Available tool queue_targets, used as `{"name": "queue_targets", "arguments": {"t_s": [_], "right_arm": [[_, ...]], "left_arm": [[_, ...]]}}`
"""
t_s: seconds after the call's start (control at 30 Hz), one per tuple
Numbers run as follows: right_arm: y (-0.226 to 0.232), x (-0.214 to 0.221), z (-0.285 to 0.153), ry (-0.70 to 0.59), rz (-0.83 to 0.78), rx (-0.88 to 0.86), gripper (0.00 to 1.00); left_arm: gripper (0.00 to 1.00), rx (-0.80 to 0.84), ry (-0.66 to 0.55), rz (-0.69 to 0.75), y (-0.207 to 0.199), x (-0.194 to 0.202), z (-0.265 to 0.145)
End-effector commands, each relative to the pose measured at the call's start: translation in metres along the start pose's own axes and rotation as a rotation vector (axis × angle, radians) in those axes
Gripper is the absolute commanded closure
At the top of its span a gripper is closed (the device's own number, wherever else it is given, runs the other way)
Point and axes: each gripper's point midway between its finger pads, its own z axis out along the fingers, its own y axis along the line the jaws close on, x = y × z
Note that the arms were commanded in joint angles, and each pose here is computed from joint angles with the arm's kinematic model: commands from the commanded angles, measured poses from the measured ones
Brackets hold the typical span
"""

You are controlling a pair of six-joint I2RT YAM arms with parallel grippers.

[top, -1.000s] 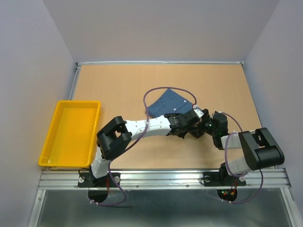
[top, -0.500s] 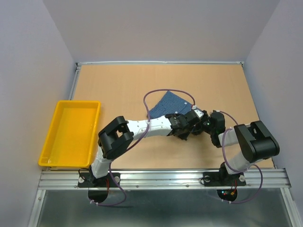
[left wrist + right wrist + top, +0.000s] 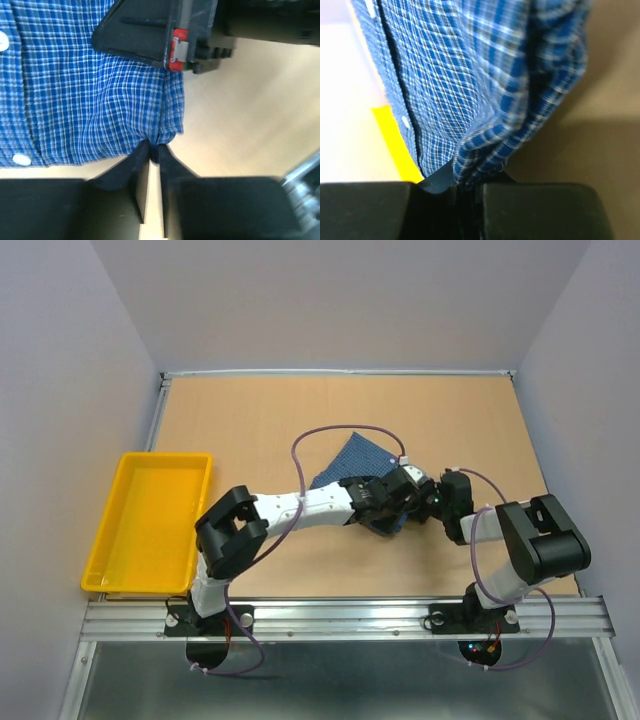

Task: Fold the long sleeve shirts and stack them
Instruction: Fold the shirt

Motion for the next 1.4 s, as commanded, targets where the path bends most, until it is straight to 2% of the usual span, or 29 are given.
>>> {"name": "queue_targets", "arguments": {"t_s": [0.0, 0.03, 0.13, 0.17, 0.27, 0.3, 0.43, 0.53, 0.6, 0.63, 0.7, 0.83, 0.9, 0.93, 1.07, 1.17, 1.3, 1.37], "right_arm": [[0.016, -0.008, 0.007, 0.052, -0.212, 0.033, 0.99], [0.005, -0.005, 0.005, 0.086, -0.216, 0.098, 0.99], [0.019, -0.018, 0.003, 0.085, -0.344, 0.112, 0.99], [0.014, -0.018, -0.001, 0.107, -0.354, 0.154, 0.99], [0.019, -0.03, -0.01, 0.124, -0.45, 0.223, 0.99], [0.02, -0.033, -0.013, 0.133, -0.471, 0.245, 0.99], [0.048, -0.062, -0.036, 0.16, -0.649, 0.379, 0.99], [0.067, -0.086, -0.055, 0.136, -0.757, 0.466, 0.99], [0.09, -0.108, -0.072, 0.072, -0.802, 0.535, 0.99], [0.098, -0.115, -0.078, 0.045, -0.817, 0.55, 0.99], [0.118, -0.127, -0.092, 0.002, -0.864, 0.555, 0.98], [0.137, -0.148, -0.111, -0.032, -0.951, 0.632, 0.97], [0.137, -0.167, -0.13, -0.093, -0.983, 0.748, 0.97], [0.145, -0.184, -0.145, -0.166, -1.004, 0.822, 0.99], [0.173, -0.218, -0.185, -0.319, -1.054, 0.972, 0.99], [0.194, -0.233, -0.206, -0.381, -1.11, 1.03, 0.99], [0.202, -0.224, -0.197, -0.348, -1.226, 1.085, 0.99], [0.201, -0.204, -0.17, -0.277, -1.309, 1.109, 0.99]], "left_arm": [[0.61, 0.059, -0.126, -0.067, 0.011, -0.034, -0.056], [0.55, 0.066, -0.167, -0.094, 0.02, -0.044, -0.07], [0.43, 0.084, -0.223, -0.156, 0.044, -0.048, -0.095], [0.39, 0.062, -0.246, -0.203, 0.069, -0.054, -0.101], [0.36, 0.035, -0.294, -0.256, 0.109, -0.053, -0.122], [0.36, -0.011, -0.311, -0.295, 0.138, -0.055, -0.126], [0.35, -0.127, -0.344, -0.315, 0.201, -0.046, -0.144], [0.35, -0.179, -0.375, -0.365, 0.242, -0.038, -0.149], [0.36, -0.166, -0.376, -0.398, 0.253, -0.025, -0.143], [0.36, -0.17, -0.42, -0.431, 0.269, -0.028, -0.145], [0.36, -0.105, -0.417, -0.466, 0.27, -0.018, -0.137], [0.36, -0.097, -0.415, -0.5, 0.282, -0.016, -0.135], [0.36, -0.109, -0.425, -0.514, 0.288, -0.016, -0.138], [0.36, -0.121, -0.434, -0.514, 0.29, -0.015, -0.141], [0.36, -0.168, -0.438, -0.518, 0.298, -0.01, -0.144], [0.36, -0.188, -0.442, -0.52, 0.301, -0.008, -0.146], [0.37, -0.189, -0.438, -0.523, 0.301, -0.007, -0.145], [0.37, -0.195, -0.436, -0.524, 0.303, -0.006, -0.145]]}}
